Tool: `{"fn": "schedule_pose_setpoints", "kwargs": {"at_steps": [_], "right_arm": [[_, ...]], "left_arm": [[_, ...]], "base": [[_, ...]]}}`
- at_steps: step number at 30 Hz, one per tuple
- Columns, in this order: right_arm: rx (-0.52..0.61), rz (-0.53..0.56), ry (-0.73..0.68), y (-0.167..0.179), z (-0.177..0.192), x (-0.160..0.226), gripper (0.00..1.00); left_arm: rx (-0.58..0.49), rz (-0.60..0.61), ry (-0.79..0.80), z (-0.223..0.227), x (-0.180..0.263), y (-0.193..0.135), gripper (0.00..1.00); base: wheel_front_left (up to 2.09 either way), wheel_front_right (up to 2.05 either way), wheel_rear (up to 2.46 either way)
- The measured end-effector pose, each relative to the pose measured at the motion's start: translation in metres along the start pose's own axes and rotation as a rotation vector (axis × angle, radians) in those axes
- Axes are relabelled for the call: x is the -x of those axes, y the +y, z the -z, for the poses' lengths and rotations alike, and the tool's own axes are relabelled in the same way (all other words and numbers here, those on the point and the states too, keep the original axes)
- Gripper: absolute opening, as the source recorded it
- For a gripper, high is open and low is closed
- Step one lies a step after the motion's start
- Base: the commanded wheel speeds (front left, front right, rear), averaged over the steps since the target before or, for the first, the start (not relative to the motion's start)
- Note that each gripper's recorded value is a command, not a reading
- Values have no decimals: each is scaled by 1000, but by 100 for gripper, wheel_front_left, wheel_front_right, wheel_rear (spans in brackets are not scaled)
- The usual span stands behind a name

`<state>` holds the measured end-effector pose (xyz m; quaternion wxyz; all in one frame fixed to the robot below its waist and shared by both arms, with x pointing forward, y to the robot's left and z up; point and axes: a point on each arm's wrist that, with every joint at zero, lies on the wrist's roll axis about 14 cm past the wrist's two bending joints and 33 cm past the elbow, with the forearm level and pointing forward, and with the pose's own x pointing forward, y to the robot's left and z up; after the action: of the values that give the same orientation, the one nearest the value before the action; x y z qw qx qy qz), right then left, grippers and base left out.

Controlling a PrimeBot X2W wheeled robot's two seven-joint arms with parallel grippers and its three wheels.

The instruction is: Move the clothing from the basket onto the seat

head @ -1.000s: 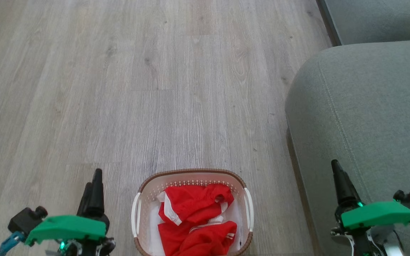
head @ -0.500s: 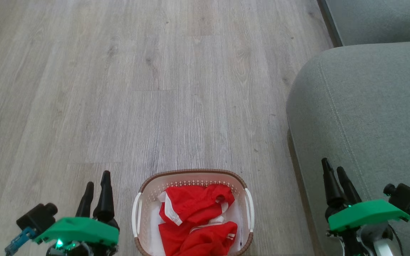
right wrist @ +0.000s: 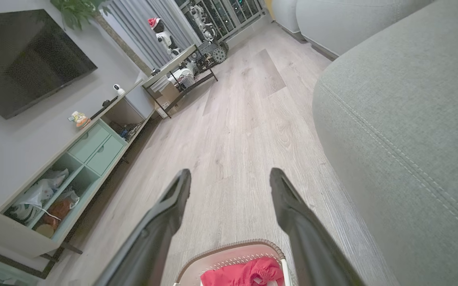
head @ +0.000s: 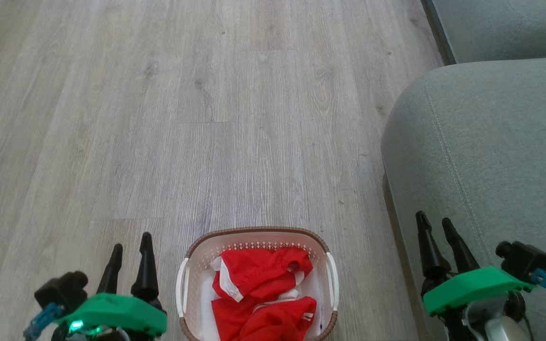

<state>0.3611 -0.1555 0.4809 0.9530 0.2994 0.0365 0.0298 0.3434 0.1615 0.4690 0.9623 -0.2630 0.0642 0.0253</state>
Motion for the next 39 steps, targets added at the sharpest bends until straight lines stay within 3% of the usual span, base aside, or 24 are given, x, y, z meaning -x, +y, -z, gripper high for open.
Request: {"fn": "schedule_pose_setpoints", "kwargs": {"at_steps": [39], "right_arm": [[463, -169, -73, 42, -4, 2, 100]], "left_arm": [[-450, 45, -113, -6, 17, -10, 100]], "base": [[0, 0, 0]]}}
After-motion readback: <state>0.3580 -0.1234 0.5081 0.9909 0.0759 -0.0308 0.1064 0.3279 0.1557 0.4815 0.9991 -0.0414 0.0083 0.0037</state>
